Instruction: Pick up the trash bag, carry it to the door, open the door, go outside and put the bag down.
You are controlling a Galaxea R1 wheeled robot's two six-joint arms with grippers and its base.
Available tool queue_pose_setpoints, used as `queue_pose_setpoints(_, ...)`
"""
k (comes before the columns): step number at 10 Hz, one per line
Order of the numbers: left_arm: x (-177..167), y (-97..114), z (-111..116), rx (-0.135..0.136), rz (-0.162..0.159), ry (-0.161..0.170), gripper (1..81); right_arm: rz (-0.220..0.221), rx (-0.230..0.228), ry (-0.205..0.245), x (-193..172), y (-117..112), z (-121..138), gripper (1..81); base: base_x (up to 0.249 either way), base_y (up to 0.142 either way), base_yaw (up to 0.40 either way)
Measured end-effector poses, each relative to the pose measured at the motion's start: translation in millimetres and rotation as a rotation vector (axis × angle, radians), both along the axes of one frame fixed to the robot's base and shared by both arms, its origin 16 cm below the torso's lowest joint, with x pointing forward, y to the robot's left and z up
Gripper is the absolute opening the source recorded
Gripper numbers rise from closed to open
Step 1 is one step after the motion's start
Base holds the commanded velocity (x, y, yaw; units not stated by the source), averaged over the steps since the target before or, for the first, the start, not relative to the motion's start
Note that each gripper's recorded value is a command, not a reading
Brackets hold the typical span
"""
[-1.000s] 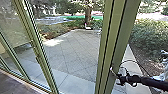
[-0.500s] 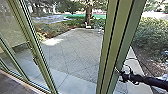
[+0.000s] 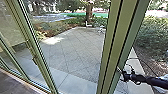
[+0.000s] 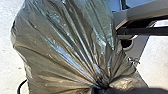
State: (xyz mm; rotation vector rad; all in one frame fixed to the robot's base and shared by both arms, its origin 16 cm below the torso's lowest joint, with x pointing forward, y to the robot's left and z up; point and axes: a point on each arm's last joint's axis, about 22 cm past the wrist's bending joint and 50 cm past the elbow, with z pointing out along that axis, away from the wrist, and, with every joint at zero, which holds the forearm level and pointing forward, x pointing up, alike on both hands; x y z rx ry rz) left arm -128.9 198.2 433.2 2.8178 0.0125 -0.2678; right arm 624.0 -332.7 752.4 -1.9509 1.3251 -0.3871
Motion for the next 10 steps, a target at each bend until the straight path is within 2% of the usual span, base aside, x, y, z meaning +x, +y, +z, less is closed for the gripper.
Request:
queue_pose_setpoints(2,0,0,0,0.000,0.000,0.001,1.0,0.044,-0.023,0.024,-9,-5,3,81.1,0.000,0.000,0.000)
queue_pose_setpoints(3,-1,-1,1,-0.003,0.000,0.005,1.0,0.052,-0.026,0.031,-10,-8,8,81.1,0.000,0.000,0.000)
queue_pose_setpoints(4,-2,-2,1,-0.005,-0.001,0.011,1.0,0.072,-0.052,0.027,-10,-18,15,81.1,0.000,0.000,0.000)
queue_pose_setpoints(6,-4,-2,1,-0.006,-0.002,0.017,1.0,0.117,-0.059,0.046,-21,-15,20,81.1,0.000,0.000,0.000)
queue_pose_setpoints(9,-4,-4,2,-0.009,-0.003,0.018,1.0,0.195,-0.140,0.020,-24,-28,36,81.1,0.000,0.000,0.000)
queue_pose_setpoints(10,-4,-7,2,-0.013,-0.002,0.017,1.0,0.206,-0.157,0.011,-21,-33,45,81.1,0.000,0.000,0.000)
